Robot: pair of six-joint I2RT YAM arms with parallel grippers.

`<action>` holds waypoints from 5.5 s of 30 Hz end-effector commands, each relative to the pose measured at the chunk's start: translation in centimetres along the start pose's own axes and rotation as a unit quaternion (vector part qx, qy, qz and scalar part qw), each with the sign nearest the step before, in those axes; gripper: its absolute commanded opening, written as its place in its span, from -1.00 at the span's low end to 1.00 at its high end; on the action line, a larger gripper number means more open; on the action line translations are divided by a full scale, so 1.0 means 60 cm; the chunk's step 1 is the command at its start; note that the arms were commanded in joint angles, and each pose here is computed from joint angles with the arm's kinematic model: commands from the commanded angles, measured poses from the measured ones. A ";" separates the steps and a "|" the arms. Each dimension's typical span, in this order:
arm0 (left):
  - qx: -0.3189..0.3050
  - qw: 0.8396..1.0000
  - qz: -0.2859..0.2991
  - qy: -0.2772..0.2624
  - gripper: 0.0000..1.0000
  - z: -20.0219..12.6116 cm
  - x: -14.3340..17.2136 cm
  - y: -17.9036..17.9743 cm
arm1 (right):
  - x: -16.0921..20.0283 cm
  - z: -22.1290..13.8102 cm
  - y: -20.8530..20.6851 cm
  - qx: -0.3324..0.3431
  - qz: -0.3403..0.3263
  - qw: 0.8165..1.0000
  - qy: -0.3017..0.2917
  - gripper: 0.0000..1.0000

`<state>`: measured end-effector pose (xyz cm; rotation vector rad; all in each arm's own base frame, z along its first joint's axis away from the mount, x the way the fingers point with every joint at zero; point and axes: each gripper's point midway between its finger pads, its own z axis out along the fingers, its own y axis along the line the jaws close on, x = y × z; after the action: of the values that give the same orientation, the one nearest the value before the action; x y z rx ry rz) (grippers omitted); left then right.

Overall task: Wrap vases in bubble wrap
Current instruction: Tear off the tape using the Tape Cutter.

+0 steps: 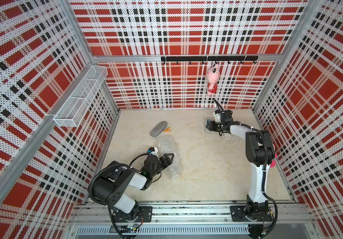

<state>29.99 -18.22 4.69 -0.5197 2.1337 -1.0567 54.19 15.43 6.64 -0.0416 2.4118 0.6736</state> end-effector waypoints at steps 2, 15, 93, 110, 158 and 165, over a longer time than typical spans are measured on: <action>-0.064 0.997 -0.001 0.053 -0.11 -0.005 0.049 0.058 | -0.006 0.013 0.005 -0.011 0.000 1.000 -0.004 -0.13; -0.066 0.996 -0.002 0.053 -0.11 -0.006 0.050 0.061 | -0.001 0.022 0.005 -0.030 0.021 0.999 -0.003 -0.17; -0.072 0.996 -0.002 0.059 -0.14 -0.004 0.057 0.072 | -0.069 -0.055 0.058 -0.142 0.085 0.983 -0.075 -1.00; -0.070 0.996 -0.005 0.060 -0.14 -0.002 0.059 0.072 | -0.074 -0.076 0.069 -0.148 0.083 0.982 -0.083 -1.00; -0.063 0.996 -0.004 0.067 -0.17 0.007 0.059 0.065 | 0.104 -0.061 0.031 -0.115 0.096 0.989 -0.017 -1.00; -0.060 0.996 -0.002 0.066 -0.18 0.007 0.058 0.061 | 0.123 -0.026 -0.020 -0.083 0.110 0.990 -0.001 -1.00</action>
<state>30.47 -18.94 4.68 -0.4946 2.1219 -1.0837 47.57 15.15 4.94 0.1518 2.3319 1.0009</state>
